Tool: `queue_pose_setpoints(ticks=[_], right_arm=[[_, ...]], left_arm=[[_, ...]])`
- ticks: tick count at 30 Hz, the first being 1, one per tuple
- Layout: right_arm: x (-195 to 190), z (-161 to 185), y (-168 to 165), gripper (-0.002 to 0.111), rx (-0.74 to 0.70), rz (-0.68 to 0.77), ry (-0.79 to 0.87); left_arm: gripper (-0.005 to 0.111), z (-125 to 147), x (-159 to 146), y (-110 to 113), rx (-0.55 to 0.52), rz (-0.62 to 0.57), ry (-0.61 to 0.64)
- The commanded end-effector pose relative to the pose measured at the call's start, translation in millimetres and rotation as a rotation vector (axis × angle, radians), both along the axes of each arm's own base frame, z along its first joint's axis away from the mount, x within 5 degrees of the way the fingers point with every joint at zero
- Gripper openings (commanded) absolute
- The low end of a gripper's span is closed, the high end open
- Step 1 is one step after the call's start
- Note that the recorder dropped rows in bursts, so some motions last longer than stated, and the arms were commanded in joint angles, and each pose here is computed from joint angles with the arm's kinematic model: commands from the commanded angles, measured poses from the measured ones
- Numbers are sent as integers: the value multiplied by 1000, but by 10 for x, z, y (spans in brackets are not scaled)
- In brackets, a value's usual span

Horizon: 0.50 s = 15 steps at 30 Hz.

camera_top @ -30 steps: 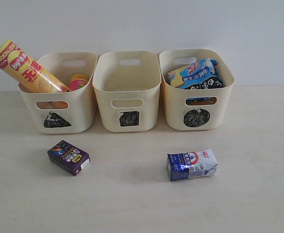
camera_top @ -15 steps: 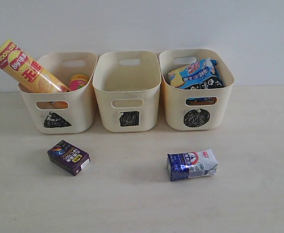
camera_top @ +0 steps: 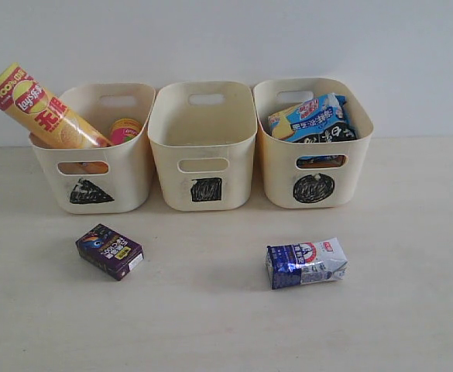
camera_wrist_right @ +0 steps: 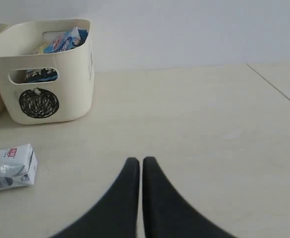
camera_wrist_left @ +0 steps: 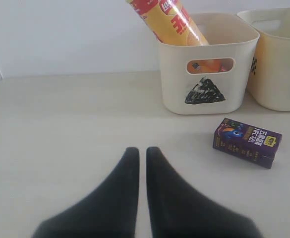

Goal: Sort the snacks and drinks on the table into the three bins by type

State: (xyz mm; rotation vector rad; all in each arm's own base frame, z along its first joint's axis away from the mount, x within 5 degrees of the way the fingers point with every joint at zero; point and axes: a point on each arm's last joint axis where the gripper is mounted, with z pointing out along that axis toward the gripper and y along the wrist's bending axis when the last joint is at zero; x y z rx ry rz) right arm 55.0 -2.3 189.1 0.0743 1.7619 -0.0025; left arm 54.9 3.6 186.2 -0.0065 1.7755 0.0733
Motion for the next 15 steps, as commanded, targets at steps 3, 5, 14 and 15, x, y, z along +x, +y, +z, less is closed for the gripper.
queue_pose_setpoints(ticks=[3,5,14,15], right_arm=[[-1,-4,-16,0,-63,-6,-7],[-10,-44,-20,0,-72,-8,39],[-11,-49,-21,0,-73,-9,44],[-11,-49,-21,0,-73,-9,44]], left_arm=[[4,20,-2,0,-9,2,-16],[4,20,-2,0,-9,2,-16],[4,20,-2,0,-9,2,-16],[4,20,-2,0,-9,2,-16]])
